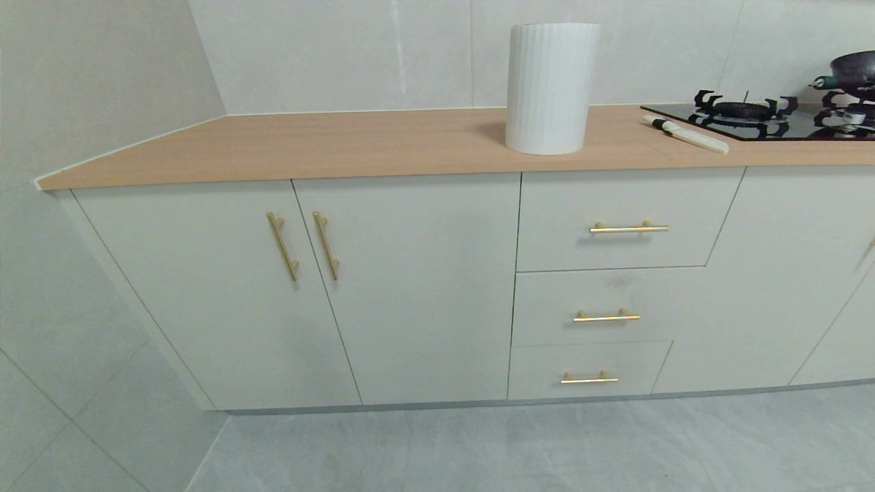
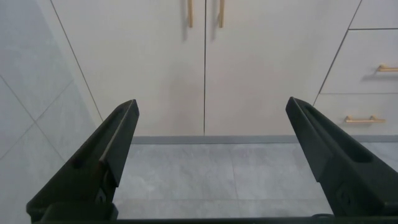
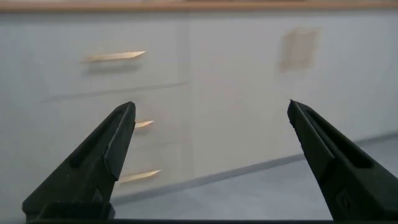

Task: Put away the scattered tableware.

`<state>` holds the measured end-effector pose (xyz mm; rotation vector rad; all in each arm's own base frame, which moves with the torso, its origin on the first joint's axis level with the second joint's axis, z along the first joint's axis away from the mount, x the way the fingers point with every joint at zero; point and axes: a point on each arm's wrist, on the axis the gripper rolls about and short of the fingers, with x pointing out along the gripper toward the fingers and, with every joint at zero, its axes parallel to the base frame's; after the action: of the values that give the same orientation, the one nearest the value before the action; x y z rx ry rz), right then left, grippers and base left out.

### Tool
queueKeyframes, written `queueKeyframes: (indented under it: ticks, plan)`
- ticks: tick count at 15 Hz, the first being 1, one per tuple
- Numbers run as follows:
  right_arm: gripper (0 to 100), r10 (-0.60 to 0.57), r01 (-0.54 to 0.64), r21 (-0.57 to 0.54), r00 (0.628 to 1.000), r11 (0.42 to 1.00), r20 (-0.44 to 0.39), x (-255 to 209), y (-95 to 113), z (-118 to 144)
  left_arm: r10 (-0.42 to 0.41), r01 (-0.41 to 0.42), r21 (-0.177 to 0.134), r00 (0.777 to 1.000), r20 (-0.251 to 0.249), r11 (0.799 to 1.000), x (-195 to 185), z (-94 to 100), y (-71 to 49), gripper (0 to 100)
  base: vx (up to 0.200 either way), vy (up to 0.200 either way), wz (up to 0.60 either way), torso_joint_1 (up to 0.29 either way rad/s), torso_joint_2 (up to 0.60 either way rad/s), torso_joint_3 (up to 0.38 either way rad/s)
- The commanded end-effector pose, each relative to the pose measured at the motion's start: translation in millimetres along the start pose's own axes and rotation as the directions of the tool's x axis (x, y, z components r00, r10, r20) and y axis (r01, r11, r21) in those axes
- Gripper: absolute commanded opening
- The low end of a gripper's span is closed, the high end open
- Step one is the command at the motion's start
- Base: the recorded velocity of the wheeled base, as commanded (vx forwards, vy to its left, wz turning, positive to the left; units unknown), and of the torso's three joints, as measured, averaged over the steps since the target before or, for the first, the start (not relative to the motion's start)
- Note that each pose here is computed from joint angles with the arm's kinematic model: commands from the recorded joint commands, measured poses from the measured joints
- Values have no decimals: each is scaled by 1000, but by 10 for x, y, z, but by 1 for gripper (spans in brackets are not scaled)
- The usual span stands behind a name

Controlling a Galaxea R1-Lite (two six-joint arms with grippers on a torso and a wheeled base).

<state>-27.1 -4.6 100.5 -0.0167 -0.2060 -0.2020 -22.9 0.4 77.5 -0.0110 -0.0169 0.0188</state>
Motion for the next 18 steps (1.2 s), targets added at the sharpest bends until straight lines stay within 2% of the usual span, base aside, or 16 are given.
queueKeyframes:
  ticks: [1, 3, 5, 7, 9, 11, 13, 17, 18]
  plan:
    - [100, 58, -58, 1, 996, 998, -74, 5, 18, -117, 1, -1, -1, 1000, 0, 1000, 0, 0, 0, 100, 0, 0, 0, 0, 0, 0]
    - [100, 72, -72, 4, 984, 997, -161, -7, 22, -205, 1, -1, -1, 1000, 0, 1000, 0, 0, 0, 100, 0, 0, 0, 0, 0, 0]
    - [100, 136, -127, 56, 969, 990, -208, -18, 36, -254, 1, -1, 3, 1000, 0, 1000, 0, 0, 0, 100, 0, 0, 0, 0, 0, 0]
    - [100, 140, -132, 55, 969, 990, -205, -16, 38, -249, 1, -1, -1, 1000, 0, 1000, 0, 0, 0, 100, 0, 0, 0, 0, 0, 0]
    - [100, 157, -161, -5, 966, 987, -203, -17, 41, -249, 1, -1, 0, 1000, 0, 1000, 0, 0, 0, 100, 0, 0, 0, 0, 0, 0]
    - [100, 157, -153, 34, 967, 988, -201, -17, 41, -248, -4, 4, 6, 1000, 0, 1000, 0, 0, -1, 100, 0, 0, 0, 0, 0, 0]
    - [100, 157, -153, 37, 967, 988, -201, -17, 41, -248, 1, -1, 0, 1000, 0, 1000, 0, 0, 0, 100, 0, 0, 0, 0, 0, 0]
    - [100, 159, -155, 36, 967, 987, -201, -17, 41, -248, -11, 11, 11, 1000, 0, 1000, 0, 0, -3, 100, 0, 0, 0, 0, 0, 0]
    - [100, 160, -156, 36, 966, 987, -201, -17, 42, -248, -13, 13, 11, 1000, 0, 1000, 0, 0, -3, 100, 200, 0, 0, 2, 7, 2]
